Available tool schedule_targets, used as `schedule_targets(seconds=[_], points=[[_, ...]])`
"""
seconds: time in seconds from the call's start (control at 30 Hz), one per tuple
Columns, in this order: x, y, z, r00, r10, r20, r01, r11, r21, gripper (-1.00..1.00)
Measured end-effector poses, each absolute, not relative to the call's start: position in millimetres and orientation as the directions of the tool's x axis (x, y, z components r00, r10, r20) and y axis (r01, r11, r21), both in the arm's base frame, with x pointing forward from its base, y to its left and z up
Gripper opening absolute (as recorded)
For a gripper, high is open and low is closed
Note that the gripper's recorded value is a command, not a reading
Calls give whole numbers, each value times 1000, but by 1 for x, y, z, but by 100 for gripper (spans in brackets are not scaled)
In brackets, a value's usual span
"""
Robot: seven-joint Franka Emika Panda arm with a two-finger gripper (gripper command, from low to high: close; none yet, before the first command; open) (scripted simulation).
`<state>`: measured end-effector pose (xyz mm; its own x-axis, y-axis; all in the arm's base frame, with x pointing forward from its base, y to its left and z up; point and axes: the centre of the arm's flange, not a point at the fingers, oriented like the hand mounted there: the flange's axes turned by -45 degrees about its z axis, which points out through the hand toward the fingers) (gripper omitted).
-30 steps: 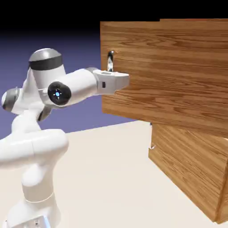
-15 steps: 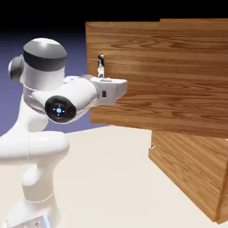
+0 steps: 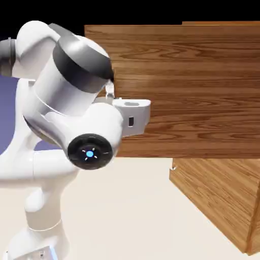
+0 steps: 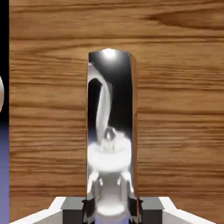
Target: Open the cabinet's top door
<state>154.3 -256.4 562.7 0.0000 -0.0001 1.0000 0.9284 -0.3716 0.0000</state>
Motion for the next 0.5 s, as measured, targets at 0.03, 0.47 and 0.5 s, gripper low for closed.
schedule_targets(seconds=[0.03,0.47,0.5], points=[[154,-265,563,0,0,1000,935,-354,0,-100],[163,-378,563,0,0,1000,993,-116,0,-100],[165,-385,563,0,0,1000,995,-99,0,-100]])
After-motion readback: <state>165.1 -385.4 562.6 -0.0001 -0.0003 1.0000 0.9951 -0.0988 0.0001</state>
